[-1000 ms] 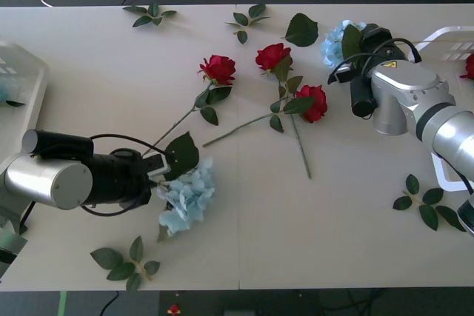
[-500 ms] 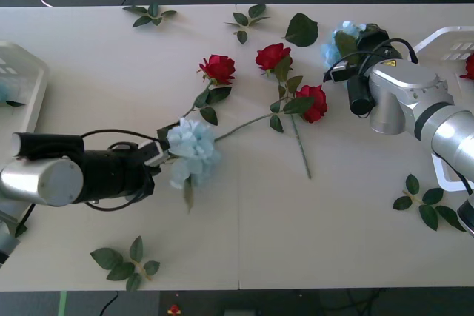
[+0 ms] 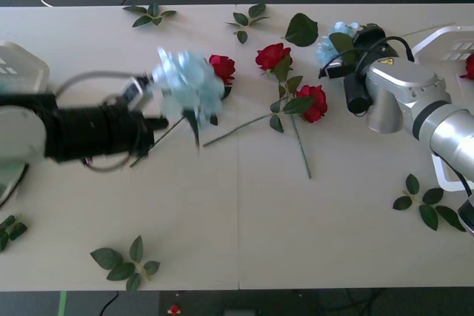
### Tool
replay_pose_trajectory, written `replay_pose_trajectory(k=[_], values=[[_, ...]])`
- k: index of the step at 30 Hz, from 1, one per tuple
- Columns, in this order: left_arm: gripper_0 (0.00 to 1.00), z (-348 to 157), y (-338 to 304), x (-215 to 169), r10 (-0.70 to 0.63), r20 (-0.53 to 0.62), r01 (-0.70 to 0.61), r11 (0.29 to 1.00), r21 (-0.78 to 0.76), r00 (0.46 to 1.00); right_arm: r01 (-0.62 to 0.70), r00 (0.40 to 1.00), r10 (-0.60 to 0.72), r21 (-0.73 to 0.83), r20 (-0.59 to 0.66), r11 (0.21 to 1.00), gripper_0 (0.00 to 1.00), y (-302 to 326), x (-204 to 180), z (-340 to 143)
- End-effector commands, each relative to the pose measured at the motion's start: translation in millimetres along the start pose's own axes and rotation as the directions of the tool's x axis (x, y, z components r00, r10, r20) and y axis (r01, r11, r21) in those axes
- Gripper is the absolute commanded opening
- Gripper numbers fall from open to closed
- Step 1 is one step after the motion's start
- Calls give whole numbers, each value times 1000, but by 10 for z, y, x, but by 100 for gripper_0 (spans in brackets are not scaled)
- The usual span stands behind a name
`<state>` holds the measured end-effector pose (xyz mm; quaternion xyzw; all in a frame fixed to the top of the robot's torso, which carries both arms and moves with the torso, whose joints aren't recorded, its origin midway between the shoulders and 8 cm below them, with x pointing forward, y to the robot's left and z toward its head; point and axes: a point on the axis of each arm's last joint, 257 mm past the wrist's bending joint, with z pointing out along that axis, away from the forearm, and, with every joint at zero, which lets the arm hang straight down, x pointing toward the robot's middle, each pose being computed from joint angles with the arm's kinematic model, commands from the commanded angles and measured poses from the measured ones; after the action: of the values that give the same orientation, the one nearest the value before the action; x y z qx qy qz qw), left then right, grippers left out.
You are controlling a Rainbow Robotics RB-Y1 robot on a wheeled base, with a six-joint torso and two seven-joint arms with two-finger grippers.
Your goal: Place the red flowers into the right box and the blue flowers into the left box. If a person shows an open palm, hand one flower to the person first, then continue sorting.
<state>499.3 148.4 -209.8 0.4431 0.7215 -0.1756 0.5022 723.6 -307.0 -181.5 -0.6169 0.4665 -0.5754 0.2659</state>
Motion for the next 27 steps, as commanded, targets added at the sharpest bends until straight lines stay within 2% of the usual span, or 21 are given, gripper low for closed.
replay_pose_trajectory(k=[1, 5, 10, 14, 17, 18, 19, 22, 24, 25, 26, 27], values=[[0, -324, 532, -763, 197, 79, -191, 978, -84, 977, -116, 993, 116, 78, 14, 990, 0, -647, 156, -17], [0, -611, 909, -1162, 292, 70, -278, 948, -155, 954, -189, 982, 187, 80, 22, 979, 0, -739, 374, -50], [0, -1109, 1397, -1447, 419, -41, -416, 877, -240, 907, -314, 949, 312, 50, 39, 948, 0, -714, 705, -150], [0, -1594, 1755, -1565, 480, -160, -506, 812, -290, 862, -506, 860, 505, -15, 76, 863, 0, -615, 966, -349], [0, -1824, 1927, -1599, 405, -164, -437, 833, -339, 899, -602, 791, 605, -57, 90, 796, 0, -581, 1042, -494], [0, -2006, 2087, -1565, 317, -148, -350, 857, -378, 937, -691, 712, 698, -98, 80, 716, 0, -547, 1139, -633], [0, -2073, 2144, -1549, 290, -144, -323, 862, -390, 946, -719, 682, 728, -116, 71, 685, 0, -521, 1159, -680], [0, -2481, 2511, -1398, 99, -78, -124, 872, -473, 992, -850, 498, 867, -201, -1, 488, 0, -475, 1271, -997], [0, -2712, 2716, -1233, -4, -50, -22, 855, -519, 999, -893, 401, 915, -240, -42, 381, 0, -462, 1278, -1173], [0, -2712, 2716, -1233, -4, -50, -22, 855, -519, 999, -893, 401, 915, -240, -42, 381, 0, -462, 1278, -1173], [0, -2987, 2934, -1036, -103, -14, 77, 817, -571, 995, -922, 300, 949, -285, -91, 264, 0, -422, 1267, -1392], [0, -3110, 3020, -930, -145, -1, 116, 798, -592, 989, -928, 262, 958, -302, -115, 218, 0, -407, 1275, -1492]])
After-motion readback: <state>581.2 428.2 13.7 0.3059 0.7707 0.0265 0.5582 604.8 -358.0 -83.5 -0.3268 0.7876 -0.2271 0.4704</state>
